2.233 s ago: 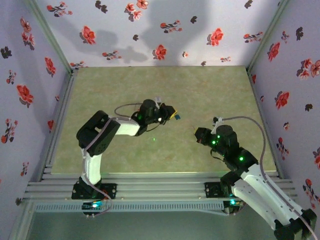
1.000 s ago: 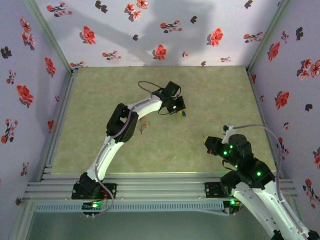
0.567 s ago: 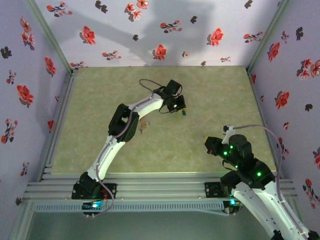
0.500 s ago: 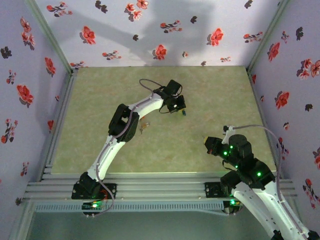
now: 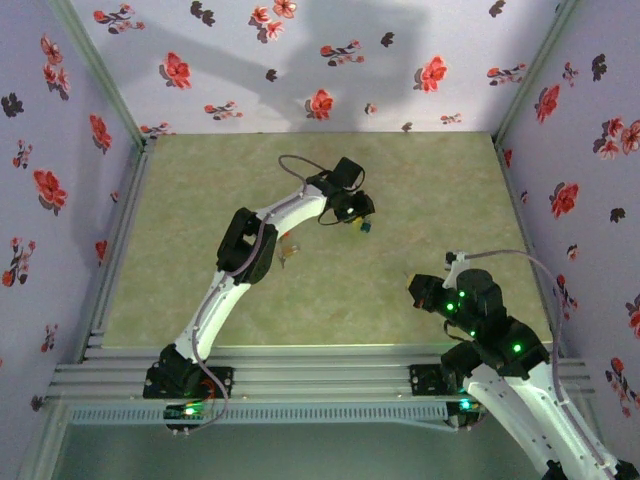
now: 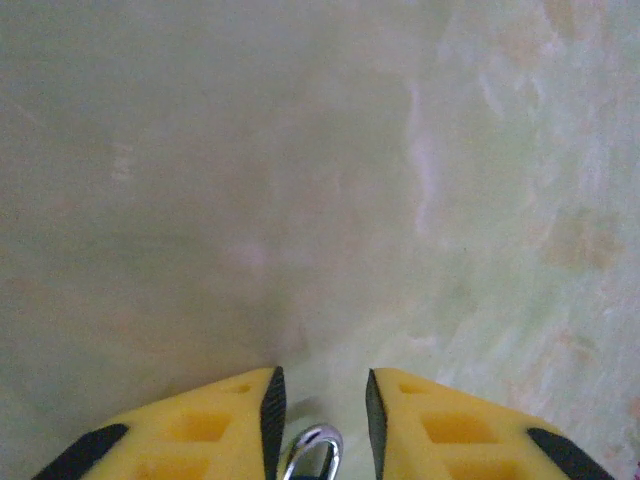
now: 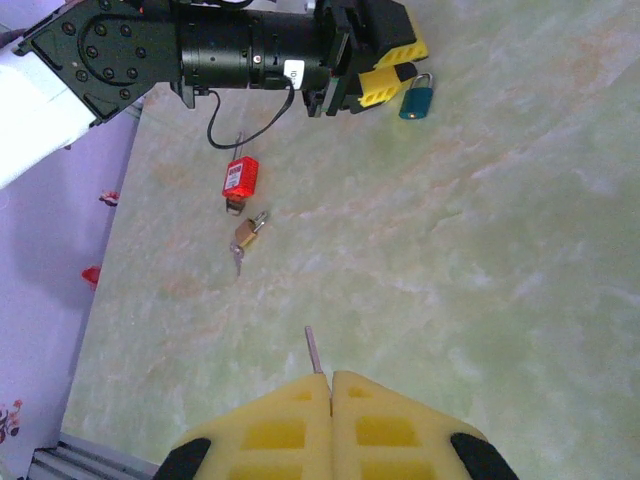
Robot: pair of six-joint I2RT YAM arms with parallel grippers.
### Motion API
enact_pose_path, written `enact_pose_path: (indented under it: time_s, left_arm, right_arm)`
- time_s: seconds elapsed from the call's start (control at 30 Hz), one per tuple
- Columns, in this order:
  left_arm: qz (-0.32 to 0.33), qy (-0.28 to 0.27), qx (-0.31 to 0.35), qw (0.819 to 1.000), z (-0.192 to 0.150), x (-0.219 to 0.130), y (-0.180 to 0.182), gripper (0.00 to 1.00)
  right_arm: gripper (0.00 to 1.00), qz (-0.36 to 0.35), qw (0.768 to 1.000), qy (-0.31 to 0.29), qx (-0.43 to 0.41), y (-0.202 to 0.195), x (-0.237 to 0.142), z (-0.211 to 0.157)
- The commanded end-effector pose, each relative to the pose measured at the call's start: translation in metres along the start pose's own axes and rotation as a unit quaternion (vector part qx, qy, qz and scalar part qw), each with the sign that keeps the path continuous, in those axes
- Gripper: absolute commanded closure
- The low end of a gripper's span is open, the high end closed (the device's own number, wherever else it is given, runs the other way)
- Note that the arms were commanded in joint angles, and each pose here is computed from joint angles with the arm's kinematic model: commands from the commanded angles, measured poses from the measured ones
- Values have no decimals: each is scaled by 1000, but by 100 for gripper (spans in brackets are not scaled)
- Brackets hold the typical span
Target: Lock with the key
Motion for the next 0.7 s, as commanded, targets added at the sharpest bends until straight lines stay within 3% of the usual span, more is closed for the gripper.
enact_pose_path:
  time_s: [0.0,0.23,0.5,0.67]
  left_arm:
    - [51,6,-8,999,4,5,24,65]
    - [59,-9,-8,998,18,-23,23,54]
    - [59,-66,37,995,36,-105,-2,37]
    - [83,-126,81,985,28,-176,-17,13]
  right_arm:
    - [100,7,1000,-1,7,0,1,0]
    - [100,-7,1000,6,9,-4,11,-2]
    - [100,-29,999,22,4,-2,34,4]
    - [100,-38,998,43,7,0,59,7]
Point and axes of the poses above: each hand's point on the last joint's axis, 136 mm out from that joint toward the fingers, its own x axis out along the fingers, its own y axis along the line the jaws close on, z = x × y, the point moved 10 cm from there along -x, back along the fingers, and after that the axes turned 4 degrees about x, right-handed, at the moved point
